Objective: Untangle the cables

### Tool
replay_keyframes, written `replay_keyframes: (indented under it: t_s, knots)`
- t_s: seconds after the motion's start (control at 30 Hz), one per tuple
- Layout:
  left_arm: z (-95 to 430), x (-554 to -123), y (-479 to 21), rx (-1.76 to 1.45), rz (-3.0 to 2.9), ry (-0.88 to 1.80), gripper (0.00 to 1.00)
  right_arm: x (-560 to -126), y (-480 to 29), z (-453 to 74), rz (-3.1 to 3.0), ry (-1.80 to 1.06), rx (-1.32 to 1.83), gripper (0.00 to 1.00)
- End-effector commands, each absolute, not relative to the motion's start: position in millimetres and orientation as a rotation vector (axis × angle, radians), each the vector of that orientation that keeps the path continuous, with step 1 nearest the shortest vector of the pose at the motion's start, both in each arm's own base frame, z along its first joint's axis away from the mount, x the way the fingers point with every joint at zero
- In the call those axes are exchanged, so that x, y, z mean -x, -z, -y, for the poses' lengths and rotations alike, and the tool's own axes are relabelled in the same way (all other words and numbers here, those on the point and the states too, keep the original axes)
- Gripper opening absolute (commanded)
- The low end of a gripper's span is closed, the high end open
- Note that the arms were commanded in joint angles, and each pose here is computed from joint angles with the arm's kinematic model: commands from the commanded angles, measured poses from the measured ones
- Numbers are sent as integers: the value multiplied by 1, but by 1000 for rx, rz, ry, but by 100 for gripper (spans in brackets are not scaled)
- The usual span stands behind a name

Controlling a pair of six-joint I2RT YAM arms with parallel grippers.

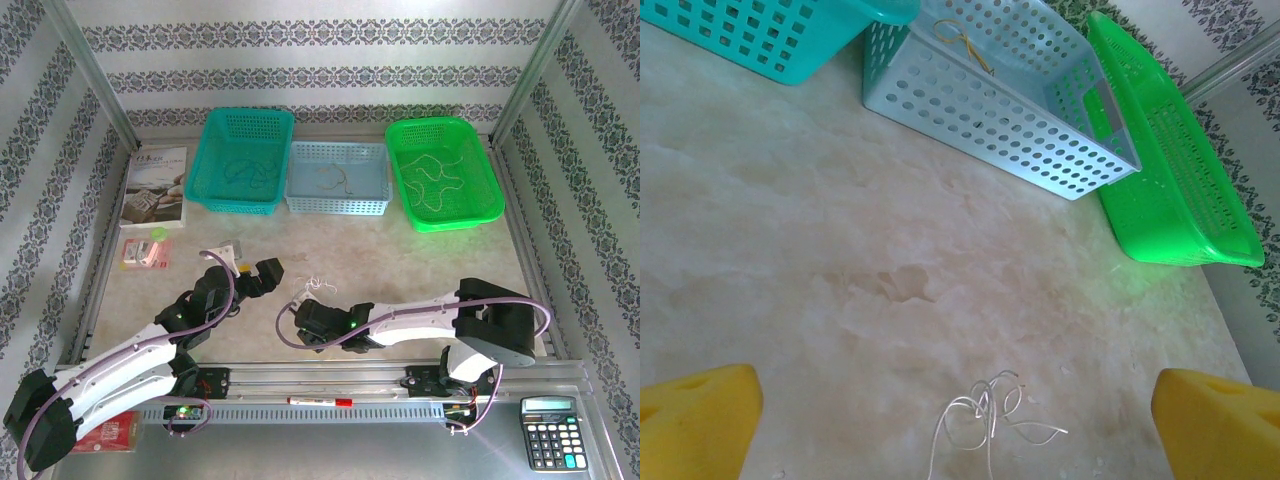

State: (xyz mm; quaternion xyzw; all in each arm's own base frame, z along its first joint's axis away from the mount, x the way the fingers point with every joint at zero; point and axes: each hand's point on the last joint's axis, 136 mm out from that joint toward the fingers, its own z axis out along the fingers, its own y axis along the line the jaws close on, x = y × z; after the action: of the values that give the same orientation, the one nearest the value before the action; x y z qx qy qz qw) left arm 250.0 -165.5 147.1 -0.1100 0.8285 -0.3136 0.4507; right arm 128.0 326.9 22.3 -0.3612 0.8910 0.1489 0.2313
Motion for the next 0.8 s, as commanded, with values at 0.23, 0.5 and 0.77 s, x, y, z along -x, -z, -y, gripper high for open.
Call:
replay_keyframes:
  t_s: [0.23, 0.5, 0.77]
  knots:
    - [161, -253, -154, 309, -2034, 781, 100, -138, -8, -323, -2473, -365, 977, 18]
    - [161, -254, -155, 312, -2030, 790, 100, -142, -18, -322, -2464, -413, 945, 0]
    - [161, -254, -153, 304, -2036, 792, 100, -154, -83, -331, -2392, -695, 836, 0]
